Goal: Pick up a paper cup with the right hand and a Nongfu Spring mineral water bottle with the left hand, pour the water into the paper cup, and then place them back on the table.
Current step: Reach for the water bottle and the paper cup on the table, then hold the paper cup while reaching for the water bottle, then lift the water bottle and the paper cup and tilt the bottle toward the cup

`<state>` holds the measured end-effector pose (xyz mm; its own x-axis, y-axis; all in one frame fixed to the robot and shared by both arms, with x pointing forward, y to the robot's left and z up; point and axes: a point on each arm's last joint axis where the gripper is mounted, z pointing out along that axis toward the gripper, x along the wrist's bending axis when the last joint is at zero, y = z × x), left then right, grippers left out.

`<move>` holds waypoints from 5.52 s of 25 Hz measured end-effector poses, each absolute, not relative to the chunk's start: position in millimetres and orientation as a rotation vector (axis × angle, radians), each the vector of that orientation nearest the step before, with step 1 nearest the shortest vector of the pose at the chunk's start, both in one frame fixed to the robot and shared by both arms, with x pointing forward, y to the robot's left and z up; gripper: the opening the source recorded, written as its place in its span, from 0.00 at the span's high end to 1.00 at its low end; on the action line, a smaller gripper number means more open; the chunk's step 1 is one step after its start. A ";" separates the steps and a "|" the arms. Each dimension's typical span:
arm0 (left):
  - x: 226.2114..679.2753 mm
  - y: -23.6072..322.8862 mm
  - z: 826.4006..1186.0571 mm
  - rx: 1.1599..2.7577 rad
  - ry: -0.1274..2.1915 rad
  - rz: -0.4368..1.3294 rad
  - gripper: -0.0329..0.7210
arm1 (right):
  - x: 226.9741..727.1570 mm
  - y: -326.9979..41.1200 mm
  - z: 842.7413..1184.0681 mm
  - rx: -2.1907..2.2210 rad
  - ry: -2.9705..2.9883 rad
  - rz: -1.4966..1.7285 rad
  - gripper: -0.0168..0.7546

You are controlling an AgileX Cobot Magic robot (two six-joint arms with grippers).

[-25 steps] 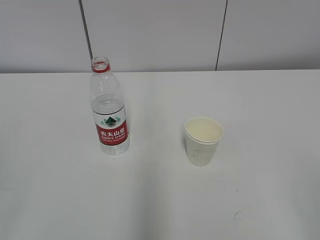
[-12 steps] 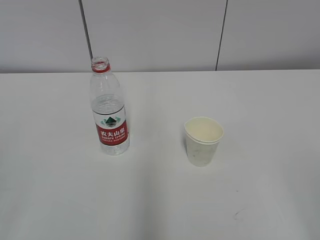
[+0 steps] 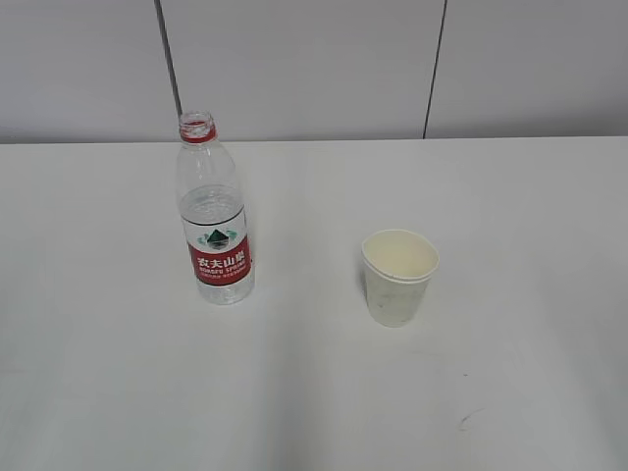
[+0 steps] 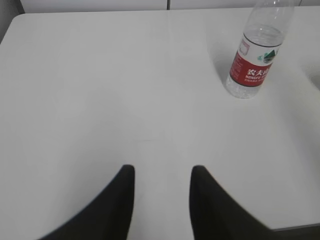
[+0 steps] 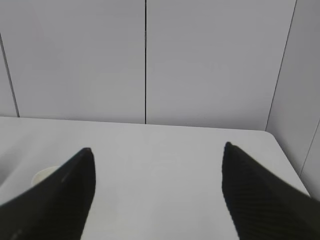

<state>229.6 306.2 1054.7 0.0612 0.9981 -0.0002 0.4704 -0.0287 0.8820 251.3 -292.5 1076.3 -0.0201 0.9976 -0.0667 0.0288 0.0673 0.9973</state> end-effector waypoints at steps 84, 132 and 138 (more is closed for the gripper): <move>471.1 224.1 892.4 1.655 1.116 0.781 0.18 | 516.2 -241.2 836.8 0.947 2.058 1.360 0.22; 507.4 191.3 886.5 1.629 0.898 0.613 0.17 | 565.1 -213.3 839.8 0.664 2.080 1.513 0.38; 526.2 182.3 889.6 1.601 0.844 0.602 0.14 | 564.8 -213.1 839.8 0.663 2.082 1.515 0.38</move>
<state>526.2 182.3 889.6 0.6072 0.7919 -0.0651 0.1962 -0.0700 0.9781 564.8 -213.1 839.8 -0.7687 0.6324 -0.0955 0.1037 0.2706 0.9571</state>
